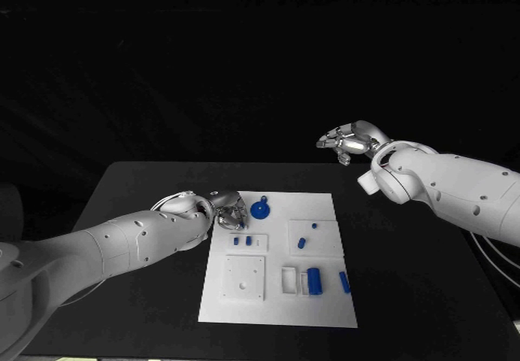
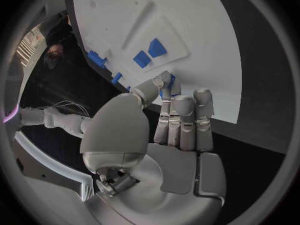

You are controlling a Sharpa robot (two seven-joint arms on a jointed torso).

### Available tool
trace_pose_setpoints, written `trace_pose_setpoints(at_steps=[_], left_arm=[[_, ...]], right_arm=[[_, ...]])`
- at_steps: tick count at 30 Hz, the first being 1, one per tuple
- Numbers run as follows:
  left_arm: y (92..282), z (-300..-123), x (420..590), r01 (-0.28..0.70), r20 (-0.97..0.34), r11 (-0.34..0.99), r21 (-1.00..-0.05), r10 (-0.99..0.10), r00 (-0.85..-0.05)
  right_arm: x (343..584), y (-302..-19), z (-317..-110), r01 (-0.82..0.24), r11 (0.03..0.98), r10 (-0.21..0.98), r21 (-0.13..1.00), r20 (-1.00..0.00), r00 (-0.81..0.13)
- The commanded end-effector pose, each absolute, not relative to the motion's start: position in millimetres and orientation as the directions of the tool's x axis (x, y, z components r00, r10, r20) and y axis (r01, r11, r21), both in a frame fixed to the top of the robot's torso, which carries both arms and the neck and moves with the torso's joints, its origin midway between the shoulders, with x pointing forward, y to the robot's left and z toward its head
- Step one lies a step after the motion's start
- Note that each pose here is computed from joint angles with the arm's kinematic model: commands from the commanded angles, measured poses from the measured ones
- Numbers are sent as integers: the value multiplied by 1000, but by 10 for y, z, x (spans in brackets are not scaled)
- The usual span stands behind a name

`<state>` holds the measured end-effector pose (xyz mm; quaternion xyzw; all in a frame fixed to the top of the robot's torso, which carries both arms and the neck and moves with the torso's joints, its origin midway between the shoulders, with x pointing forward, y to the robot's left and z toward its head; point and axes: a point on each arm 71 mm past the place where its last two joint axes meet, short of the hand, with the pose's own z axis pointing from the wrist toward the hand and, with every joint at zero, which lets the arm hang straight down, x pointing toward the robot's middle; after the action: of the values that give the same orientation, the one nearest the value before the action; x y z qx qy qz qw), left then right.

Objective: Assemble the parts on the task board

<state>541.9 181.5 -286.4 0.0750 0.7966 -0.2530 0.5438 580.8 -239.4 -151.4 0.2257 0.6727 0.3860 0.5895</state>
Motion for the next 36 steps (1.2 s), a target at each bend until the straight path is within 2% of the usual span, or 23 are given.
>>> trace_pose_setpoints(at_steps=[1, 9, 19, 36], left_arm=[[1786, -2849, 5415, 399, -904, 852, -339, -178, -388], [1769, -2847, 5405, 401, -902, 848, -346, -184, -389], [1839, -2842, 5426, 388, -907, 857, -339, -189, -375], [1790, -2835, 5385, 394, -897, 842, -369, -212, -387]], right_arm=[[5806, -2378, -1514, -161, 599, 754, 785, -620, -216], [5806, -2378, -1515, -161, 599, 754, 785, -620, -216], [5807, -2384, -1515, -160, 599, 754, 784, -620, -215], [5808, -2382, -1515, -160, 599, 754, 784, -620, -216]])
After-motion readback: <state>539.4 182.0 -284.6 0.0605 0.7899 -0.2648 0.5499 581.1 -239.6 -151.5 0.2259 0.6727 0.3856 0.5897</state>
